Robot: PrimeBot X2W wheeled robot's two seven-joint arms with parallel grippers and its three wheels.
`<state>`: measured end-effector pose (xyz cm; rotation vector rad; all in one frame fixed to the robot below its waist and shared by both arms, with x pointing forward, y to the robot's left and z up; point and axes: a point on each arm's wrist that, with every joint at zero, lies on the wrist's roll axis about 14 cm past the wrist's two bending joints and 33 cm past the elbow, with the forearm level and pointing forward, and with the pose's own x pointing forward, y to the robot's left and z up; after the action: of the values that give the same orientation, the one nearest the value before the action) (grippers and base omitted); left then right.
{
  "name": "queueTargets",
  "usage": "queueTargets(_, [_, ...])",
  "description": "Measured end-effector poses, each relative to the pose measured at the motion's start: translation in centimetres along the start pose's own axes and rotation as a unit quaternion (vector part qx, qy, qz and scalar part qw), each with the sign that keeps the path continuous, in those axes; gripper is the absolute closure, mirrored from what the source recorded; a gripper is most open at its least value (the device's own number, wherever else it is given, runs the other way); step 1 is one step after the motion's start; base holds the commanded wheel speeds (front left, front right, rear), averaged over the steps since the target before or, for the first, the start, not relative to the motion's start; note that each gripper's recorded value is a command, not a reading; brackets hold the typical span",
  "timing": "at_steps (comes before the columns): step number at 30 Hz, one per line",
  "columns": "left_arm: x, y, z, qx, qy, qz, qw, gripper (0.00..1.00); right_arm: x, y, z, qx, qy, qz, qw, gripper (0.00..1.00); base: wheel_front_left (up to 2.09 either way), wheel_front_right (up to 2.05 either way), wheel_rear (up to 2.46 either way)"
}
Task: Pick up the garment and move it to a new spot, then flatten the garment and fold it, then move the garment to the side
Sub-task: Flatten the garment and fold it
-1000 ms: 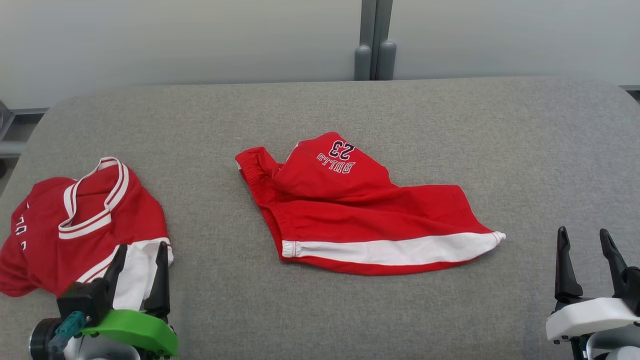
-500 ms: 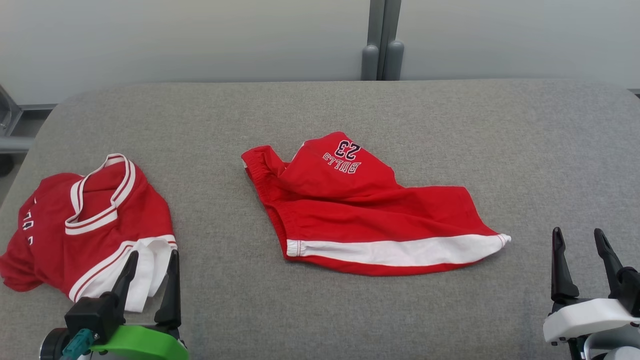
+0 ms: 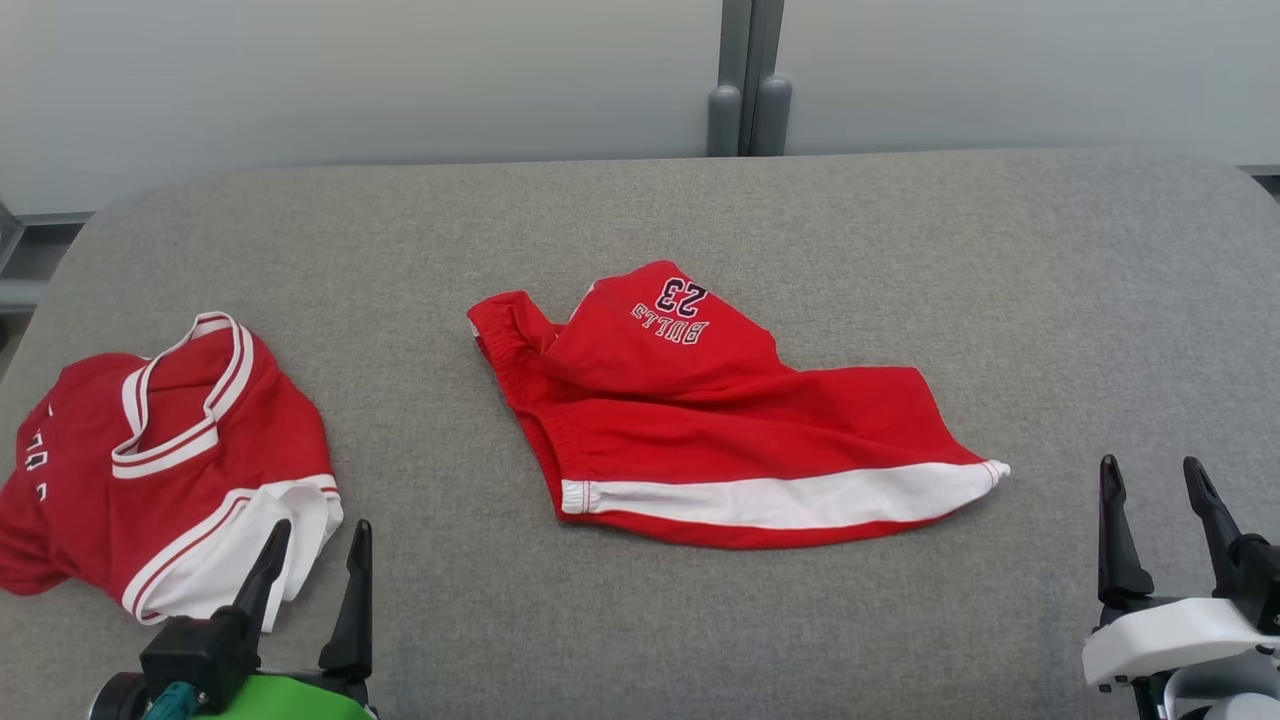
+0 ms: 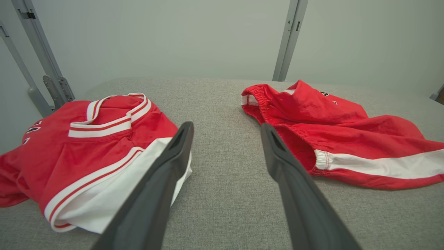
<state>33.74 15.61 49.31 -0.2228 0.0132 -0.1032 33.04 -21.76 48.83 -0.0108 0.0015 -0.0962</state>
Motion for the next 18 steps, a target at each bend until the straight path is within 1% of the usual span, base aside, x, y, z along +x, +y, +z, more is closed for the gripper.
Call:
queueTargets(5, [0.1, -0.6, -0.3, -0.002, 0.004, -0.012, 1.000, 0.00, -0.1, -0.1, -0.1, 0.002, 0.002, -0.004, 1.000, 0.00, 0.00, 0.00, 0.00])
queueTargets(9, [-0.5, -2.9, -2.2, -0.023, 0.034, -0.050, 0.998, 0.00, -0.1, 0.1, -0.7, 0.003, 0.012, 0.004, 1.000, 0.00, 0.00, 0.00, 0.00])
queueTargets(13, [-0.5, -4.4, -3.1, -0.034, 0.051, -0.076, 0.995, 0.00, 0.1, 0.9, -1.6, 0.000, 0.026, 0.021, 0.999, 0.00, 0.00, 0.00, 0.00])
queueTargets(18, [0.3, -6.7, -4.2, -0.052, 0.083, -0.110, 0.989, 0.00, 0.7, 1.4, -3.7, -0.013, 0.060, 0.040, 0.997, 0.00, 0.00, 0.00, 0.00])
